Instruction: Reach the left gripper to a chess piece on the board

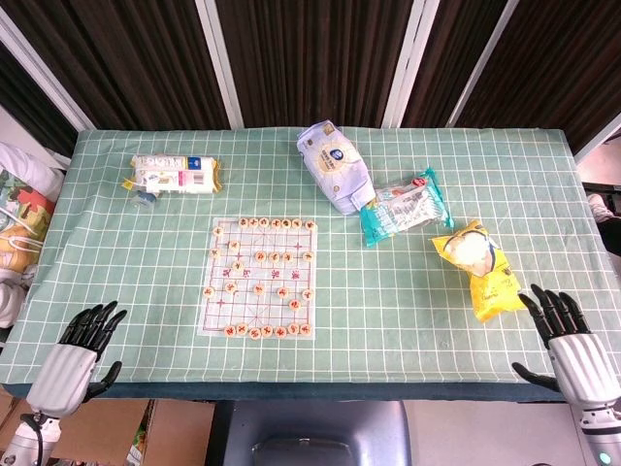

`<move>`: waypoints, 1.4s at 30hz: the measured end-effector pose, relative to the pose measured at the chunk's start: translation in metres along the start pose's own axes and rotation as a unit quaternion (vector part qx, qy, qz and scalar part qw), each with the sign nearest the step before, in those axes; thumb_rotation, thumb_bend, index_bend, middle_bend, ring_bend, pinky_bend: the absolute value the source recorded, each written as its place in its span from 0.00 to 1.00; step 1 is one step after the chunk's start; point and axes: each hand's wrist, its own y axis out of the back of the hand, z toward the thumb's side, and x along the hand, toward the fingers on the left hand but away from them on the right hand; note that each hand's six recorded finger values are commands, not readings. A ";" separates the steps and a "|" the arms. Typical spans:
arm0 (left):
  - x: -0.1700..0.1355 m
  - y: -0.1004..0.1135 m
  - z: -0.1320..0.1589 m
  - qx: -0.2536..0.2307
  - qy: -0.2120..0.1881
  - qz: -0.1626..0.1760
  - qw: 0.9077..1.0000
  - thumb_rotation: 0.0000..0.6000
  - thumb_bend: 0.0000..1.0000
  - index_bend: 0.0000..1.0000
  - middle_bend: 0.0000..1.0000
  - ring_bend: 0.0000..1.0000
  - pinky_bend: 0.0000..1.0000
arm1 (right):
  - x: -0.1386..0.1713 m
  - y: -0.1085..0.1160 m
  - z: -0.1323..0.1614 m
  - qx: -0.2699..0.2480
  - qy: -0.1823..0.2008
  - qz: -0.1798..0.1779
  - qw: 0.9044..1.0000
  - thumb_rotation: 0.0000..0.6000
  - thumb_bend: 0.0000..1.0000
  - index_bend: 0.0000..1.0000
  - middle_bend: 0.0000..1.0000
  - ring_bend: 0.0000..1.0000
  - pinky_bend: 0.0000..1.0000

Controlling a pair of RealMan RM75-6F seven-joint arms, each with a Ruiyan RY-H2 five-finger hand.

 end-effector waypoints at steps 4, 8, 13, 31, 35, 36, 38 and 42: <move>0.002 -0.003 0.005 -0.009 -0.014 -0.005 1.000 1.00 0.36 0.00 0.00 0.00 0.13 | 0.000 -0.002 0.002 -0.003 0.007 0.007 1.000 1.00 0.20 0.00 0.00 0.00 0.00; 0.021 -0.009 0.018 -0.043 -0.041 -0.001 0.998 1.00 0.35 0.00 0.16 0.26 0.38 | 0.000 0.000 0.001 -0.012 0.007 0.007 1.000 1.00 0.20 0.00 0.00 0.00 0.00; 0.067 -0.017 0.033 -0.072 -0.034 0.011 0.997 1.00 0.37 0.01 0.73 0.95 0.97 | -0.003 -0.001 0.001 -0.015 0.009 0.005 1.000 1.00 0.20 0.00 0.00 0.00 0.00; 0.250 -0.072 0.096 -0.061 0.072 0.015 0.995 1.00 0.36 0.24 1.00 1.00 1.00 | -0.015 -0.009 -0.004 -0.028 0.009 0.019 0.999 1.00 0.20 0.00 0.00 0.00 0.00; 0.275 -0.083 0.099 -0.051 0.093 0.003 0.994 1.00 0.36 0.29 1.00 1.00 1.00 | -0.015 -0.009 -0.007 -0.032 0.005 0.020 0.999 1.00 0.20 0.00 0.00 0.00 0.00; 0.279 -0.085 0.099 -0.049 0.098 0.001 0.994 1.00 0.36 0.30 1.00 1.00 1.00 | -0.015 -0.008 -0.008 -0.033 0.005 0.021 0.999 1.00 0.20 0.00 0.00 0.00 0.00; 0.289 -0.089 0.099 -0.044 0.108 -0.003 0.993 1.00 0.36 0.32 1.00 1.00 1.00 | -0.015 -0.008 -0.008 -0.034 0.005 0.021 0.999 1.00 0.20 0.00 0.00 0.00 0.00; 0.302 -0.097 0.094 -0.037 0.128 -0.013 0.991 1.00 0.35 0.35 1.00 1.00 1.00 | -0.016 -0.008 -0.010 -0.035 0.003 0.022 0.999 1.00 0.20 0.00 0.00 0.00 0.00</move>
